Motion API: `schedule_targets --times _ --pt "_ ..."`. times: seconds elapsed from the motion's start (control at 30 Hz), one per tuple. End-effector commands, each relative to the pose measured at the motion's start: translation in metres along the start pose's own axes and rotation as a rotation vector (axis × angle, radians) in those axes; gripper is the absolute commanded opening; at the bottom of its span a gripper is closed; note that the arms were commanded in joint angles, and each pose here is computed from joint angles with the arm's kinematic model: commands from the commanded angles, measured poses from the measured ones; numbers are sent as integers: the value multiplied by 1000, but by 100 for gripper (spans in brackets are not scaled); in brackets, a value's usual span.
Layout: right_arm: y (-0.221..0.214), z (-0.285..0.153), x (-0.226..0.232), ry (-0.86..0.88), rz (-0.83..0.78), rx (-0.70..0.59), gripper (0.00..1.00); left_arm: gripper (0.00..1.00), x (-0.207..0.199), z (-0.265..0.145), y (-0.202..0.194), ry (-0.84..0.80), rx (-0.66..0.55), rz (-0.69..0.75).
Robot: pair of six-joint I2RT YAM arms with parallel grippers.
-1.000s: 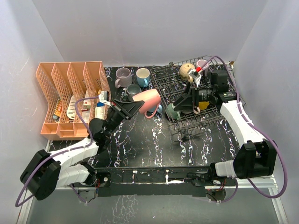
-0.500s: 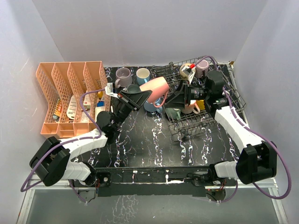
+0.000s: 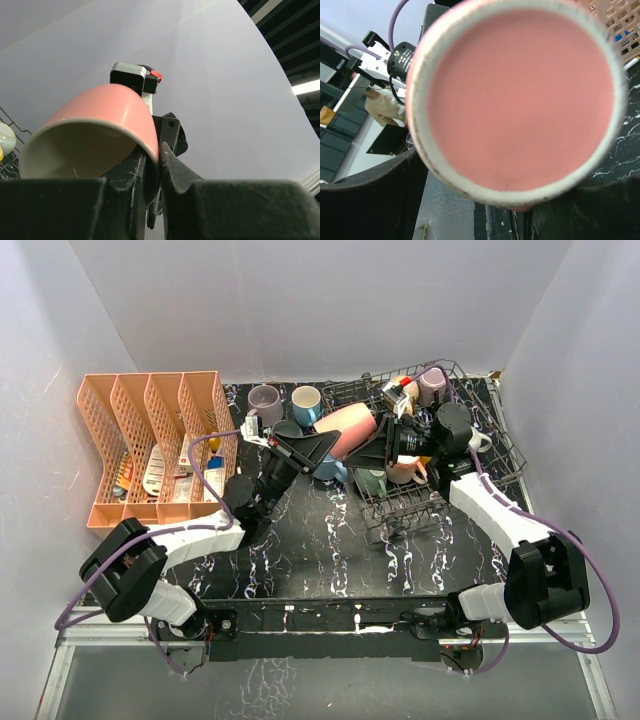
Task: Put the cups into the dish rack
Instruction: Turn the cup upside down in the dish rack.
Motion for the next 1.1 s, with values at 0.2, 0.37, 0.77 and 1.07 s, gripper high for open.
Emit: schedule_targets --times 0.2,0.37,0.77,1.07 --pt "5 2 12 29 -36 -51 44 0 -86 7 31 -349 -165 -52" --pt "1 2 14 44 -43 -48 9 0 -87 5 31 -346 -166 -50" --pt "2 -8 13 39 -64 -58 8 42 -73 -10 32 -262 -167 -39" --pt "10 -22 5 1 -103 -82 8 64 -46 -38 29 -115 -148 10"
Point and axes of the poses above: each gripper's point midway between its finger pads, its own z axis out along the fingers, its own x axis along the line the jaws close on, y = z × x, the point moved 3 cm from there along -z, back along the fingers, and after that the axes turned 5 degrees about z, right-handed, at the moved point
